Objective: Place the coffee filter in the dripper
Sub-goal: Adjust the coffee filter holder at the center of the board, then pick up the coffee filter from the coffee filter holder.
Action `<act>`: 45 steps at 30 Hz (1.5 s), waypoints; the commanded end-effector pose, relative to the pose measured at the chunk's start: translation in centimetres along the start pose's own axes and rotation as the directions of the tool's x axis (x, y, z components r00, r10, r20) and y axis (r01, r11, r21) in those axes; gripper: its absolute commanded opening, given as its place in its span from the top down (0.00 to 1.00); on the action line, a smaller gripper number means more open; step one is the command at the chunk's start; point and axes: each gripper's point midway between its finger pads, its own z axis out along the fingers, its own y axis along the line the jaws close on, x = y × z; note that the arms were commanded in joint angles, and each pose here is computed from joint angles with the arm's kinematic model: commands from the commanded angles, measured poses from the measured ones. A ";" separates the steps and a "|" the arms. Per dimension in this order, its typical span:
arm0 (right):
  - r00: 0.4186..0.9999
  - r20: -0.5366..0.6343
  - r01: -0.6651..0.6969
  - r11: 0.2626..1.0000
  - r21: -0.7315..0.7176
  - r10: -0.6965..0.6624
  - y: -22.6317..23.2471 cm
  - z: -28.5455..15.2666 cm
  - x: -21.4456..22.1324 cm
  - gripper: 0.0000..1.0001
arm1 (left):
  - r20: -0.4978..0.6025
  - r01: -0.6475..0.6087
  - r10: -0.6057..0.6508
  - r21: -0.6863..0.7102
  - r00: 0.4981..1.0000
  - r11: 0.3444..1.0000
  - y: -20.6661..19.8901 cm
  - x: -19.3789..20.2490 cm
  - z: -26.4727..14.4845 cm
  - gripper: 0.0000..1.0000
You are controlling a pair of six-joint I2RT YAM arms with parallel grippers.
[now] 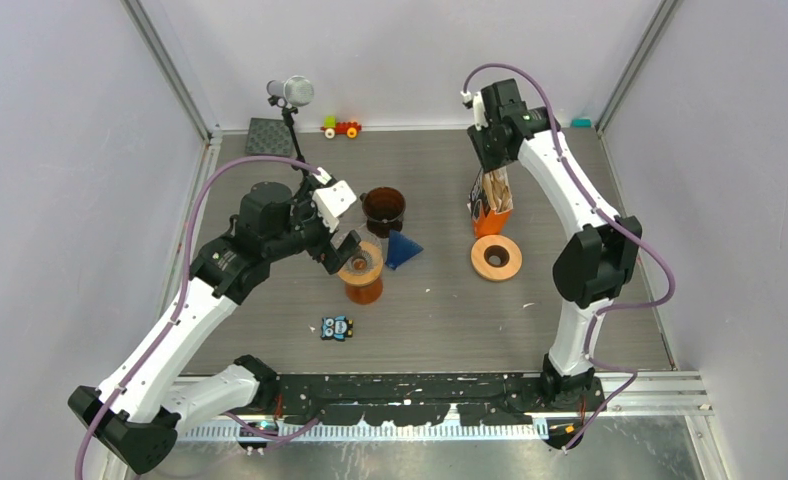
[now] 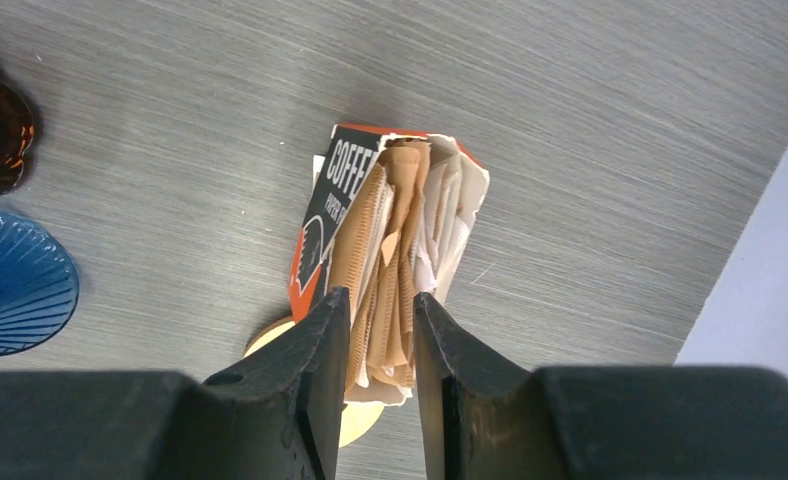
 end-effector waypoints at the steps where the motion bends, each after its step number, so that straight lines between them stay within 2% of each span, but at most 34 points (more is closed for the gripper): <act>1: 0.996 0.089 -0.034 0.997 0.062 0.028 -2.1 -2.4 -1.8 0.67 | 0.060 -0.025 0.026 -0.005 0.998 1.000 0.1 -1.6 -0.9 0.03; 6: 0.999 0.038 -0.027 0.999 0.047 0.025 -2.0 -1.5 -0.2 0.73 | 0.058 -0.025 0.025 -0.006 0.998 1.000 0.0 -1.5 -0.9 0.03; 15: 1.000 -0.030 -0.008 1.000 0.011 0.009 -1.1 -0.2 2.0 0.74 | 0.055 -0.024 0.024 -0.004 0.998 1.000 0.0 -1.4 -0.8 0.03; 34: 0.996 -0.084 0.002 1.000 -0.018 -0.004 -0.4 1.2 3.6 0.81 | 0.049 -0.028 0.028 -0.006 0.998 1.000 0.0 -1.0 -0.8 0.03; 40: 0.998 -0.064 -0.004 1.000 -0.015 0.003 -0.5 0.6 2.9 0.88 | 0.050 -0.031 0.031 -0.005 0.998 1.000 0.0 -1.1 -0.8 0.03; 45: 0.999 -0.034 -0.008 1.000 -0.008 0.008 -0.8 -0.4 2.0 0.97 | 0.051 -0.030 0.030 -0.006 0.998 1.000 0.0 -1.1 -0.8 0.03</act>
